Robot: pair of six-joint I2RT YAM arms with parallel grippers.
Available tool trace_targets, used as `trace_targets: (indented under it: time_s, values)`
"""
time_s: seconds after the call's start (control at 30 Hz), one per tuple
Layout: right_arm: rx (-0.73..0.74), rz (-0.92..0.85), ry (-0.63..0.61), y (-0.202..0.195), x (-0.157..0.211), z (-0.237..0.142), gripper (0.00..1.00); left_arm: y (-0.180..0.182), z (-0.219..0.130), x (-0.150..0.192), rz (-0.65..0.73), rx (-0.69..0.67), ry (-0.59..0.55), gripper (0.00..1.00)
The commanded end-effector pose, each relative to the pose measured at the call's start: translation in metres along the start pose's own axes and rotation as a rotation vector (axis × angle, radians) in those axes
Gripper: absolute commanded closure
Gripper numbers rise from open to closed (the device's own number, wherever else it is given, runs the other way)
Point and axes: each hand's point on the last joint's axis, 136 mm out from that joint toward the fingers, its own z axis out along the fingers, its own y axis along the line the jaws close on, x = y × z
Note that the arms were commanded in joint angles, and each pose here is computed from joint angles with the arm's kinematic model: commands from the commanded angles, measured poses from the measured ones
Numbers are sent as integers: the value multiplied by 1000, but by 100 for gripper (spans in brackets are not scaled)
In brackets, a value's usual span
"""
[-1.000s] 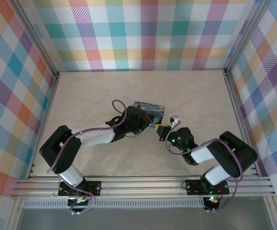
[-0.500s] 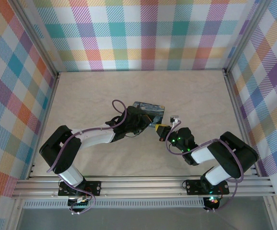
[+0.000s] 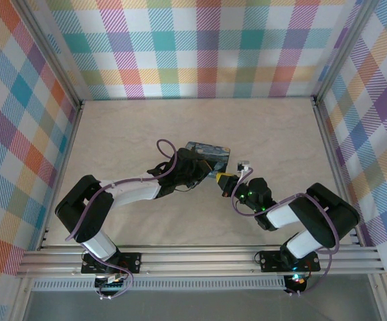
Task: Unlock the padlock with the key
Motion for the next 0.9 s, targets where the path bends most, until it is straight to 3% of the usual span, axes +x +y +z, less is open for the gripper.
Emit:
trace_targets:
  time_s: [0.0, 0.87]
  values:
    - [-29, -1, -62, 9, -17, 3, 100, -27, -10, 4, 14, 87, 1, 82]
    - [-41, 5, -57, 8, -15, 7, 100, -30, -7, 5, 9, 90, 8, 82]
